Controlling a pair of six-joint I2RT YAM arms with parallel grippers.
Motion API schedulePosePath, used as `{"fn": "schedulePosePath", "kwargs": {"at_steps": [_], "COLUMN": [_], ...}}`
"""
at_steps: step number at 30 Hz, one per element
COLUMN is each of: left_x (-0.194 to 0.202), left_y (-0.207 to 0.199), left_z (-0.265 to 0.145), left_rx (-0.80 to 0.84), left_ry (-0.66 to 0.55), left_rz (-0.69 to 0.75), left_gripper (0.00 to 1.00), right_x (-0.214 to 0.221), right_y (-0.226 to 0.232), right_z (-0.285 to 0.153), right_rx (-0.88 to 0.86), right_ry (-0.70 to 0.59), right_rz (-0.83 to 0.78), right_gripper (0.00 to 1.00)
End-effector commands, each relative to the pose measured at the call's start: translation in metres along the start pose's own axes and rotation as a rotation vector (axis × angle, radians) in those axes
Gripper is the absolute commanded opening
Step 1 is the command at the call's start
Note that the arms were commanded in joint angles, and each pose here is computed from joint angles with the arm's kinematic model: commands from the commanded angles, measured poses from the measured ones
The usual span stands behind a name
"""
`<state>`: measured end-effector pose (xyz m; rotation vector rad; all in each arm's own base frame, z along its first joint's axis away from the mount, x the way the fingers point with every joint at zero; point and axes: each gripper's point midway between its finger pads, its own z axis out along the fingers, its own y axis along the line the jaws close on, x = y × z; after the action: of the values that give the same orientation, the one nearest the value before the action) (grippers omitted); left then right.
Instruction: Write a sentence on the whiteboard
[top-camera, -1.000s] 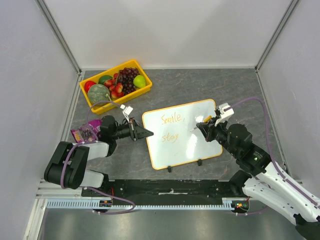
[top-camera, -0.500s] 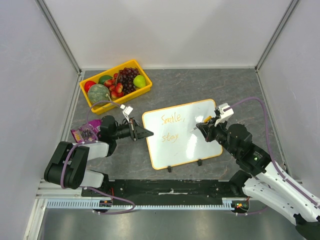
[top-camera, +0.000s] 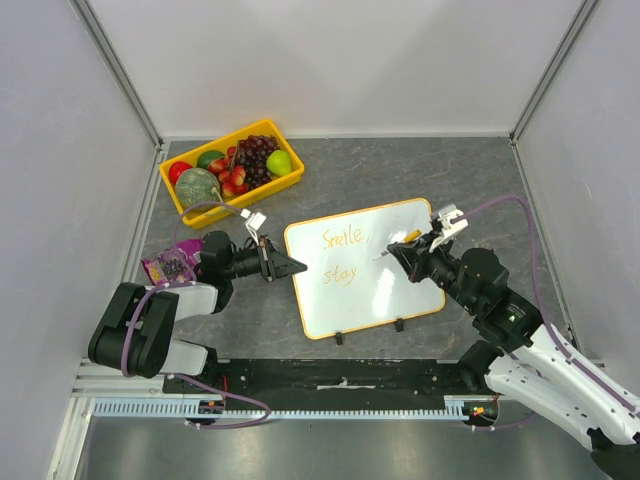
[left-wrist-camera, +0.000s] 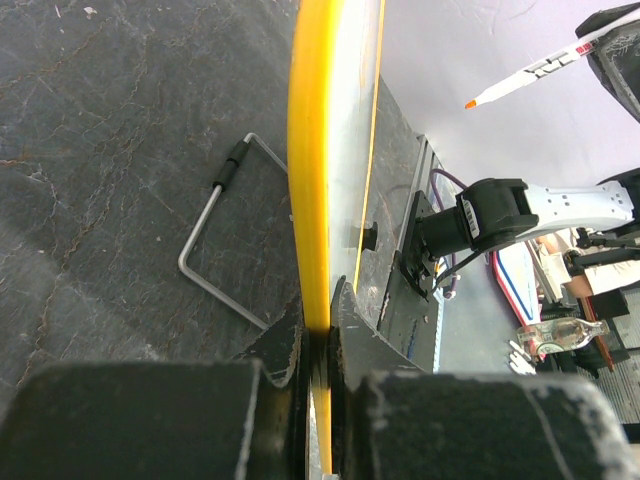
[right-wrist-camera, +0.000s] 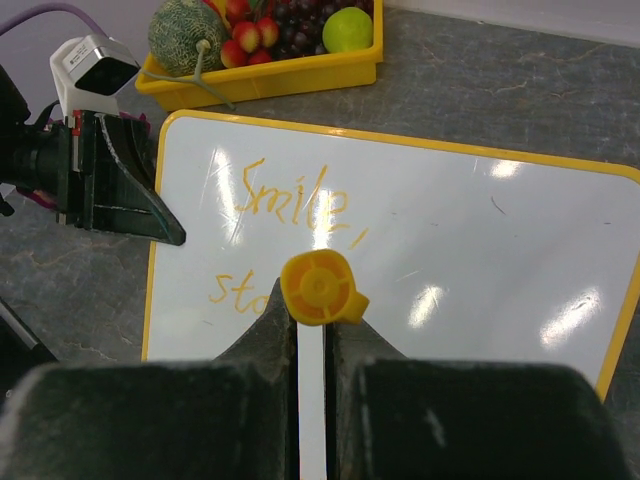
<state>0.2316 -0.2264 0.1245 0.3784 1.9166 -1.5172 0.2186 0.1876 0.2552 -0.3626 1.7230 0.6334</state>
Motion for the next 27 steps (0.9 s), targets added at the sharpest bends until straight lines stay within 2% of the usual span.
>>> {"fn": "schedulePosePath", "kwargs": {"at_steps": [1,14,27], "left_x": [0.019,0.020,0.020], "left_y": [0.015,0.015,0.015], "left_z": [0.001,0.001,0.001], "left_rx": [-0.029,-0.028,-0.027], "left_ry": [0.052,0.054,0.054], "left_rz": [0.093,0.092,0.095], "left_gripper": [0.02,0.02,0.02], "right_x": [-0.012,-0.003,0.029], "right_y": [0.006,-0.014,-0.033], "right_z": [0.008,0.032,0.041], "right_rx": [-0.032,0.077,0.164], "right_ry": [-0.058,-0.064,-0.008], "right_rz": [-0.015,-0.017,-0.023], "right_gripper": [0.00,0.00,0.00]}}
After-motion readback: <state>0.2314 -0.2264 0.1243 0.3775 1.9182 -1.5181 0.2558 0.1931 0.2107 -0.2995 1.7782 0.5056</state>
